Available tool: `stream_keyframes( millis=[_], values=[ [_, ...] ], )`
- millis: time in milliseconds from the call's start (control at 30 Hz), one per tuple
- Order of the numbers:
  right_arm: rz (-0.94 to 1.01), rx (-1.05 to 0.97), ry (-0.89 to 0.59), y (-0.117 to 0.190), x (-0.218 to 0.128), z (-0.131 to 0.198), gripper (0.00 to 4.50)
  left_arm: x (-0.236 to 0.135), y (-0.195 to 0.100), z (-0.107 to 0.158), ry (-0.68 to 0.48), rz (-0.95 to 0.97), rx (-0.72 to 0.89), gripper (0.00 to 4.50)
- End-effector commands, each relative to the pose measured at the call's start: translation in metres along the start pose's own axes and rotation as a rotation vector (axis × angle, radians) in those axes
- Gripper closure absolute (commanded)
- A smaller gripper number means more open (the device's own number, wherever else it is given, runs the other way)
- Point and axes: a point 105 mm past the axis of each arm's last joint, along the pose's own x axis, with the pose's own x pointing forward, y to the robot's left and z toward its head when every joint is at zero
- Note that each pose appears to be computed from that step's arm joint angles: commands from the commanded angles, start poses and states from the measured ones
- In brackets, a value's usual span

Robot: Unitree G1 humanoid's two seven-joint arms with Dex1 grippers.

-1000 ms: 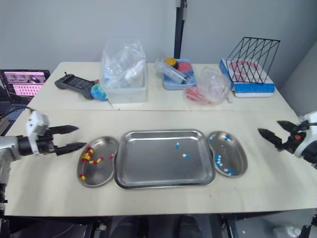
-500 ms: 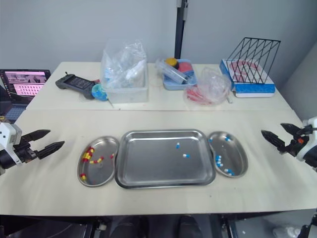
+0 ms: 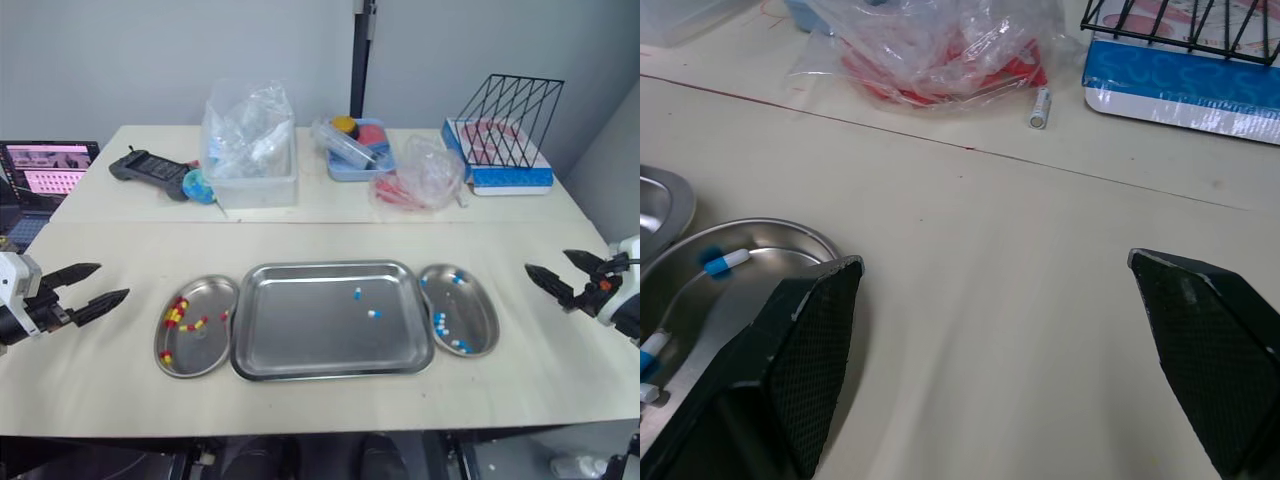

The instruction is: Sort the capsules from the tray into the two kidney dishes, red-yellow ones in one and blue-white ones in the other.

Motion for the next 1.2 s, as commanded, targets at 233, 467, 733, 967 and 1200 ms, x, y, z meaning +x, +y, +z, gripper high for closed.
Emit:
stream_keyframes(
  millis=[233, 467, 733, 967, 1200],
  values=[
    [0.288, -0.073, -0.003, 0.064, 0.026, 0.04, 0.0, -0.007, -0.012, 0.019, -0.068, -0.041, 0.007, 0.03],
    [0.565, -0.181, 0.136, 0.156, 0.043, 0.029, 0.0, 0.008, -0.032, 0.033, -0.077, -0.175, -0.026, 0.03],
    [0.596, -0.223, 0.252, 0.194, 0.057, 0.011, 0.0, 0.024, -0.05, 0.036, -0.043, -0.253, 0.038, 0.03],
    [0.559, -0.274, 0.3, 0.209, 0.074, -0.014, 0.0, 0.032, -0.054, 0.04, -0.027, -0.261, 0.067, 0.03],
    [0.554, -0.274, 0.297, 0.219, 0.084, -0.022, 0.0, 0.033, -0.061, 0.034, -0.013, -0.262, 0.06, 0.03]
  ],
)
